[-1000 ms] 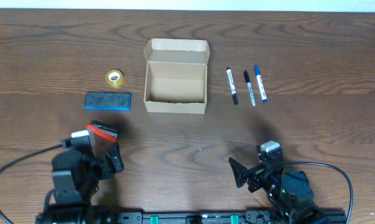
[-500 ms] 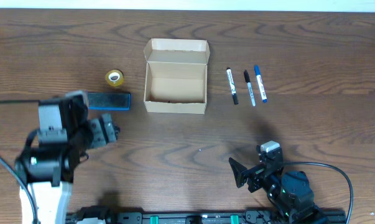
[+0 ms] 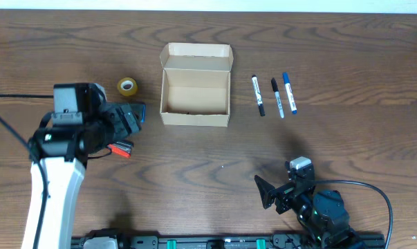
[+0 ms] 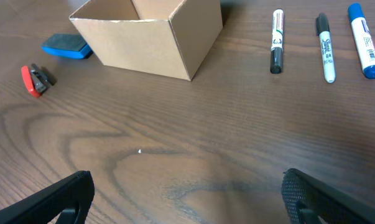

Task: Pack container
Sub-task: 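Move the left gripper over the blue felt eraser, then lower the left gripper and grasp the blue felt eraser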

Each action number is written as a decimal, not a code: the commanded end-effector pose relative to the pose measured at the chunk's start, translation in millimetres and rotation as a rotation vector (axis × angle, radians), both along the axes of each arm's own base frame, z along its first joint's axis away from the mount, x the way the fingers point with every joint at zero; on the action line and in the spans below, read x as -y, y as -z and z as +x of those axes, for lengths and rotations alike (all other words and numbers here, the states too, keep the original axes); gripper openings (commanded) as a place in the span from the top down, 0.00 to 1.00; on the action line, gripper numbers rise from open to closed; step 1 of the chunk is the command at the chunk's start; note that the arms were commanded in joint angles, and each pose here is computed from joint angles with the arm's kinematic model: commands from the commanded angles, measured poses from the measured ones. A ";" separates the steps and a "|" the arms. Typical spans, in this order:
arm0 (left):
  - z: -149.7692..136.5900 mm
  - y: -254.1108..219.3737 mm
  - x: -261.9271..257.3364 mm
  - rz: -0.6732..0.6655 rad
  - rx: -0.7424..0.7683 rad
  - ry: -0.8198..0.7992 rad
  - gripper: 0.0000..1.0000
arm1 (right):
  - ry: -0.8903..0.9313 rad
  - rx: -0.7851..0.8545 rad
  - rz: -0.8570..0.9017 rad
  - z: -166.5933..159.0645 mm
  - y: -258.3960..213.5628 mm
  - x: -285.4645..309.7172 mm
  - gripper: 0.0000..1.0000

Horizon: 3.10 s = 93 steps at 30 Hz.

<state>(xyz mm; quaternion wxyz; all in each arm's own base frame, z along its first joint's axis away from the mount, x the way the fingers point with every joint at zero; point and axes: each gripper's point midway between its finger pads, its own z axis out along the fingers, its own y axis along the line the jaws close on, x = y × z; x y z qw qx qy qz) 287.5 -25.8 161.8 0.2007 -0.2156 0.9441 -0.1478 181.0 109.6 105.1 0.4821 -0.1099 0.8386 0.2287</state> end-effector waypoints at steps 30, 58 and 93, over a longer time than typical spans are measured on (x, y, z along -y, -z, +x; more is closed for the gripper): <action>96.9 80.2 -52.8 0.127 -0.330 -0.524 0.04 | -0.014 0.010 -0.009 -0.9 0.1 -1.5 0.01; 108.8 154.8 -39.2 0.039 -0.461 -0.612 0.10 | -0.014 0.010 -0.009 -0.9 0.1 -1.5 0.01; 102.3 165.6 -43.3 0.071 -0.495 -0.635 0.77 | -0.014 0.010 -0.009 -0.9 0.1 -1.5 0.01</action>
